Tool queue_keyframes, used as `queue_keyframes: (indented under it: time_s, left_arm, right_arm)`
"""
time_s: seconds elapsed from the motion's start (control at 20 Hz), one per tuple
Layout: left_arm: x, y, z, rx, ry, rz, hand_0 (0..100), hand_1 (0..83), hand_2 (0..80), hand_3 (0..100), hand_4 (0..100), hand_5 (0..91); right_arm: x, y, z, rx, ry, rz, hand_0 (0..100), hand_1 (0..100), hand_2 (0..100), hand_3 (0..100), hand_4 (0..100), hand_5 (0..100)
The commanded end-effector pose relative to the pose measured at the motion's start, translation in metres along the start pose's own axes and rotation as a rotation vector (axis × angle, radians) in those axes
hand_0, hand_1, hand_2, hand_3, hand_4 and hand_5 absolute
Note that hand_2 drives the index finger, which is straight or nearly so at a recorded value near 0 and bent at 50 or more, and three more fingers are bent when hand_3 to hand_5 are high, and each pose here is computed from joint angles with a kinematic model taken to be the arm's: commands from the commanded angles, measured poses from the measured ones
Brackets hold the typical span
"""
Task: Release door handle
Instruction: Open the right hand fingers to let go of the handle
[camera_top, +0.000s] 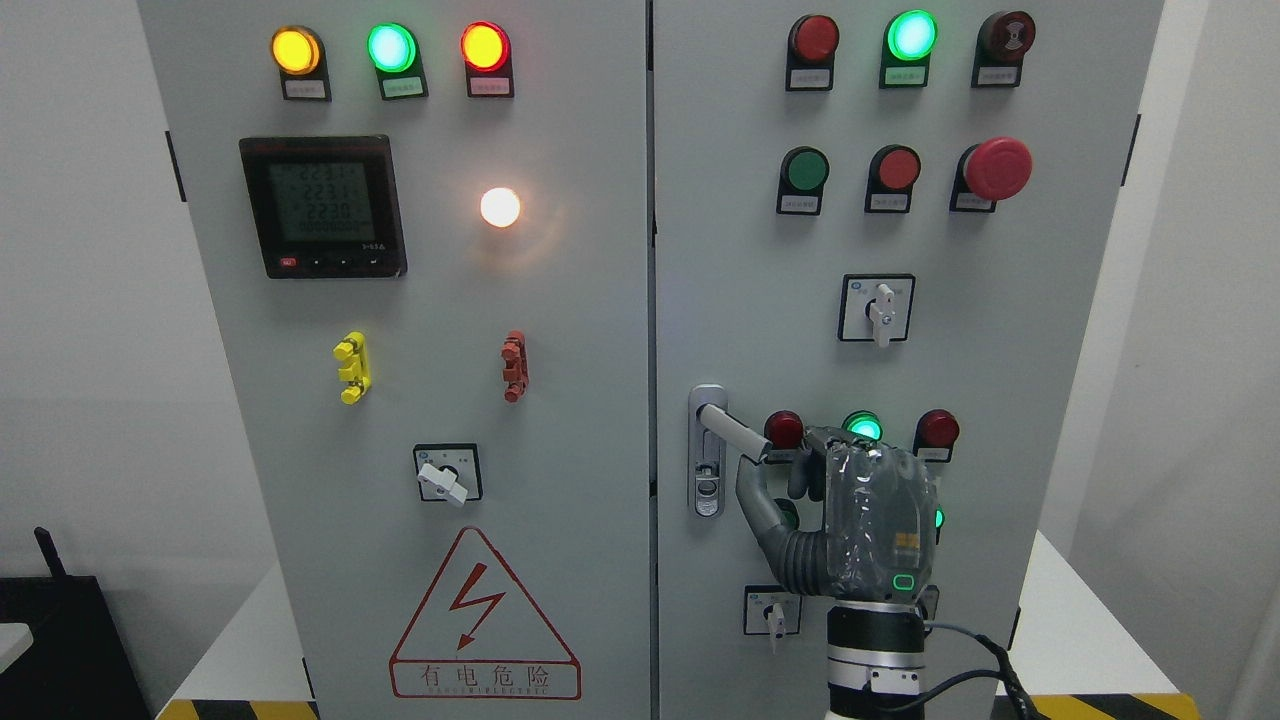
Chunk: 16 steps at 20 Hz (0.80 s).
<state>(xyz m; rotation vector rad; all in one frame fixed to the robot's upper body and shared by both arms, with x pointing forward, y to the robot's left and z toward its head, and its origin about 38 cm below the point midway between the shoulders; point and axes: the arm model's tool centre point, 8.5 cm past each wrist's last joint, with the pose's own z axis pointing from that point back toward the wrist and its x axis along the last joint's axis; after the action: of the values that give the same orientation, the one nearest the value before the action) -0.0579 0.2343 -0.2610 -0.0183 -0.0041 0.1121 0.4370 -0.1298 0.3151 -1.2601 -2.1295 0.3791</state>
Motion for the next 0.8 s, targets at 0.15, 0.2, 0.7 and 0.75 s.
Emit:
queue_keyframes:
  time_s: [0.15, 0.2, 0.7, 0.75]
  left_arm:
    - [-0.0068, 0.0005, 0.001, 0.0, 0.02, -0.013, 12, 38.9, 0.0, 0, 0, 0.0]
    - [-0.0068, 0.0005, 0.001, 0.0, 0.02, -0.013, 12, 38.9, 0.0, 0, 0, 0.0]
    - [-0.0068, 0.0005, 0.001, 0.0, 0.02, -0.013, 12, 38.9, 0.0, 0, 0, 0.0]
    - [-0.0068, 0.0005, 0.001, 0.0, 0.02, -0.013, 12, 38.9, 0.0, 0, 0, 0.0]
  right_arm:
    - [0.0009, -0.003, -0.002, -0.008, -0.003, -0.004, 42, 64, 89, 100, 99, 100]
    - [0.0009, -0.003, -0.002, -0.008, -0.003, -0.004, 42, 64, 89, 100, 99, 100]
    - [0.0025, -0.0044, -0.0054, -0.012, -0.008, -0.005, 42, 64, 89, 100, 99, 100]
    - [0.0025, -0.0042, -0.0054, -0.011, -0.008, -0.005, 42, 64, 89, 100, 99, 100]
